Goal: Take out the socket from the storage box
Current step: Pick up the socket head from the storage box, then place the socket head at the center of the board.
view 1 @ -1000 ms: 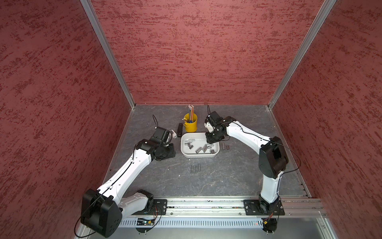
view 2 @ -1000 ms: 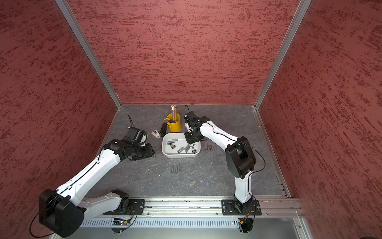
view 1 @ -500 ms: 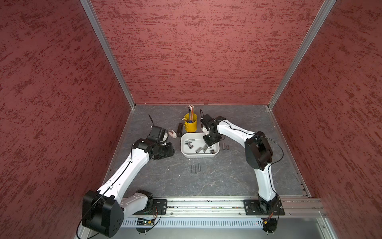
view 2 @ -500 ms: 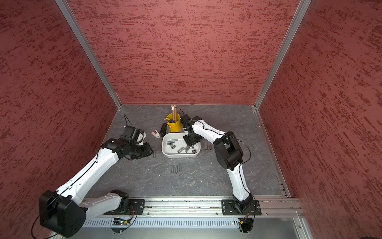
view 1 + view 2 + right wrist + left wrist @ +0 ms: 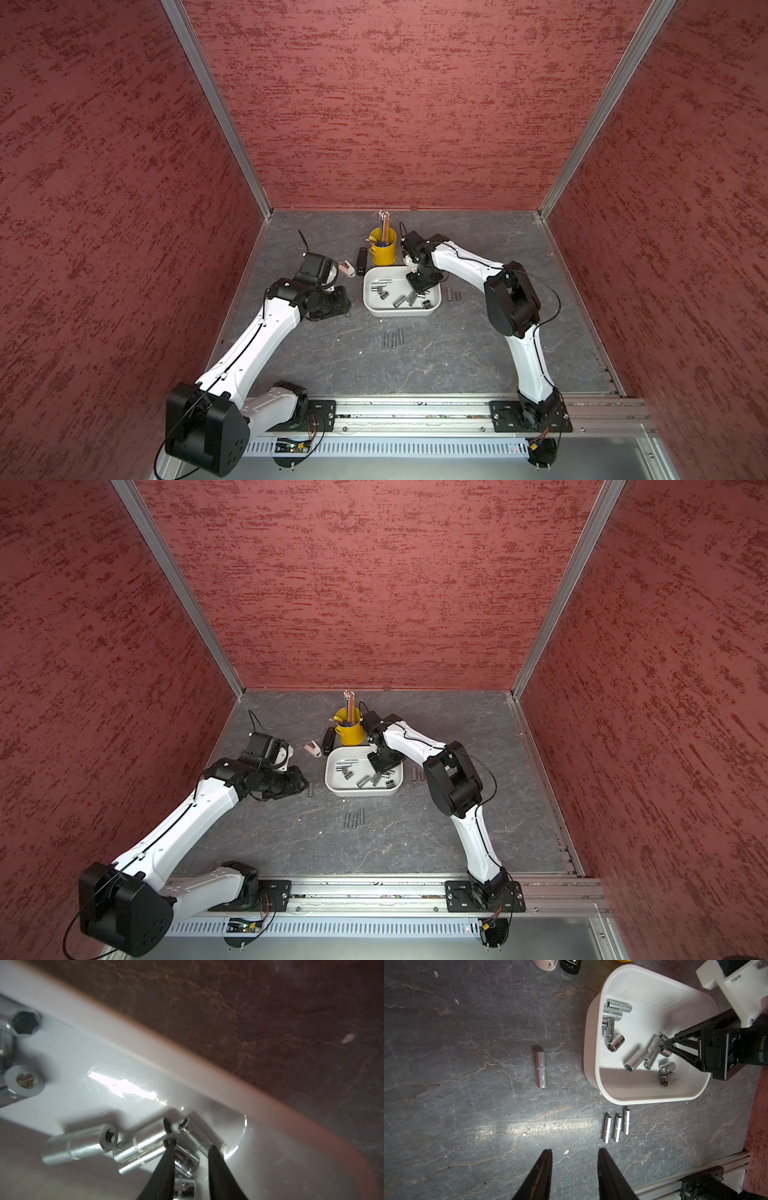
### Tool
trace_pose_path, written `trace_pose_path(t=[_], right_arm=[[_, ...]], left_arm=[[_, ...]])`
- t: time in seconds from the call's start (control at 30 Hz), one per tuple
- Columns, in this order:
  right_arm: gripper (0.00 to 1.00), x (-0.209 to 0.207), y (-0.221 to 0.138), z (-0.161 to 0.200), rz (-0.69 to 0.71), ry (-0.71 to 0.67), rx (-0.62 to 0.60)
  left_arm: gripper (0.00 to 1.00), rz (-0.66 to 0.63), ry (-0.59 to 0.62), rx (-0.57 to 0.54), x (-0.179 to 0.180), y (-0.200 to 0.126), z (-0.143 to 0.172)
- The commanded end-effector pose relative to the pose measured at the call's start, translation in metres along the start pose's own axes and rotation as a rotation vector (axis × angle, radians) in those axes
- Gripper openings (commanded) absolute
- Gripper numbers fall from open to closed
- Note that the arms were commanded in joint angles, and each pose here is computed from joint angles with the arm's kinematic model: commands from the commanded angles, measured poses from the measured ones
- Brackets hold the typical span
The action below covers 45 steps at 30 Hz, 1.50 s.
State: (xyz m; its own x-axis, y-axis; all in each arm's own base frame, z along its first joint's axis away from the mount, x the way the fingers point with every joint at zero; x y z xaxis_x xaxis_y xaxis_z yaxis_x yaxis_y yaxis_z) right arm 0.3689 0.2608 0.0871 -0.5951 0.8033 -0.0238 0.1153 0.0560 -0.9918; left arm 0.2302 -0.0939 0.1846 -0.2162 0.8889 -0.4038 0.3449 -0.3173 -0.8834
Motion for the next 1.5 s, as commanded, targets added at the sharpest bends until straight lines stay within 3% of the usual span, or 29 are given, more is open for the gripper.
trace_pose_path(t=[0.0, 0.23, 0.37, 0.47, 0.77, 0.97, 1.27, 1.47], right_arm=[[0.29, -0.005, 0.017, 0.000, 0.065, -0.008, 0.031], [0.26, -0.006, 0.030, 0.005, 0.074, 0.004, 0.065], [0.16, -0.003, 0.029, 0.004, 0.048, 0.033, 0.058], [0.08, 0.001, 0.013, -0.003, 0.018, 0.066, 0.009], [0.06, 0.012, -0.071, -0.020, -0.115, 0.260, -0.181], [0.06, 0.027, -0.109, -0.015, -0.278, 0.411, -0.223], [0.06, 0.042, -0.138, 0.017, -0.363, 0.505, -0.236], [0.06, 0.067, -0.127, 0.057, -0.336, 0.518, -0.198]], left_arm=[[0.39, 0.016, 0.013, -0.019, -0.001, -0.003, -0.003], [0.39, 0.012, 0.011, -0.017, -0.001, -0.002, -0.003], [0.39, 0.009, 0.010, -0.019, 0.000, -0.002, -0.003], [0.39, 0.008, 0.008, -0.022, 0.000, -0.002, -0.003], [0.39, 0.010, 0.009, -0.038, 0.000, -0.005, -0.003], [0.39, 0.024, 0.013, -0.041, -0.002, -0.007, -0.003], [0.39, 0.056, 0.025, -0.054, -0.005, -0.013, -0.001], [0.39, 0.071, 0.032, -0.064, -0.007, -0.017, 0.001]])
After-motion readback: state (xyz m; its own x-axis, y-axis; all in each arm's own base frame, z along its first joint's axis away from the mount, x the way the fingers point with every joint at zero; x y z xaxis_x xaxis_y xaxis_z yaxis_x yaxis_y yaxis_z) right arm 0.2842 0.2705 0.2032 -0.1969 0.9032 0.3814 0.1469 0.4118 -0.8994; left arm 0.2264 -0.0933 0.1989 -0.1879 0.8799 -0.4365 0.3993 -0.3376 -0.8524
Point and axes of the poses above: each gripper's point midway between its finger pads, its own y axis out along the fingers, its own x axis along the line the jaws close on, z = x × y, the point moved 5 cm from there along -y, back along the fingers, and after that the axes turned 8 degrees about -y, right-handed, at the moved point
